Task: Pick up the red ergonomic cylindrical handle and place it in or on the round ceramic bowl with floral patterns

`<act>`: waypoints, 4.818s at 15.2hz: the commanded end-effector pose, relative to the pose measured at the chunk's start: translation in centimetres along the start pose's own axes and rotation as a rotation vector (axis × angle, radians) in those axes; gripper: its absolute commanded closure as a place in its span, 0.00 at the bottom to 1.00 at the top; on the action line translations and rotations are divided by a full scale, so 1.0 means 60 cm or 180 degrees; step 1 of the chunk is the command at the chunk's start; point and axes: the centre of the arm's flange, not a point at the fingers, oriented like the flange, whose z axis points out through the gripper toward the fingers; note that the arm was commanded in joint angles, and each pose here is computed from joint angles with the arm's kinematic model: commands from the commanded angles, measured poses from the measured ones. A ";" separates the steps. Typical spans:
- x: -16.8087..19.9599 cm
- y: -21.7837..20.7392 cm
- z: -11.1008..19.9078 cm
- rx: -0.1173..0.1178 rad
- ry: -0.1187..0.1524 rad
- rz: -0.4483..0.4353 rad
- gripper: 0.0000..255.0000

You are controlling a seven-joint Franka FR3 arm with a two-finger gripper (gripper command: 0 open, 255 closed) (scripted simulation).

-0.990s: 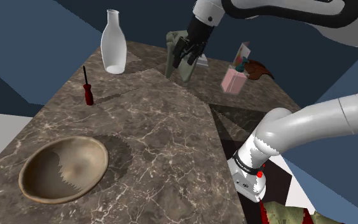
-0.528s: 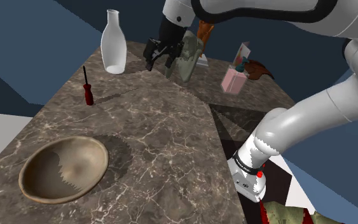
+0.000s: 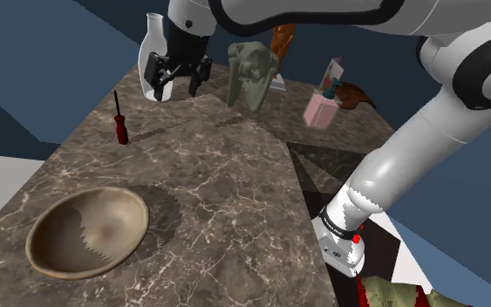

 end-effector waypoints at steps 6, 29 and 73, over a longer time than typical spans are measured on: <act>0.063 -0.136 0.044 -0.0036 0.0018 0.0071 0.00; 0.083 -0.177 0.125 -0.0048 0.0023 0.0091 1.00; -0.171 -0.383 -0.128 -0.0048 0.0024 0.0091 1.00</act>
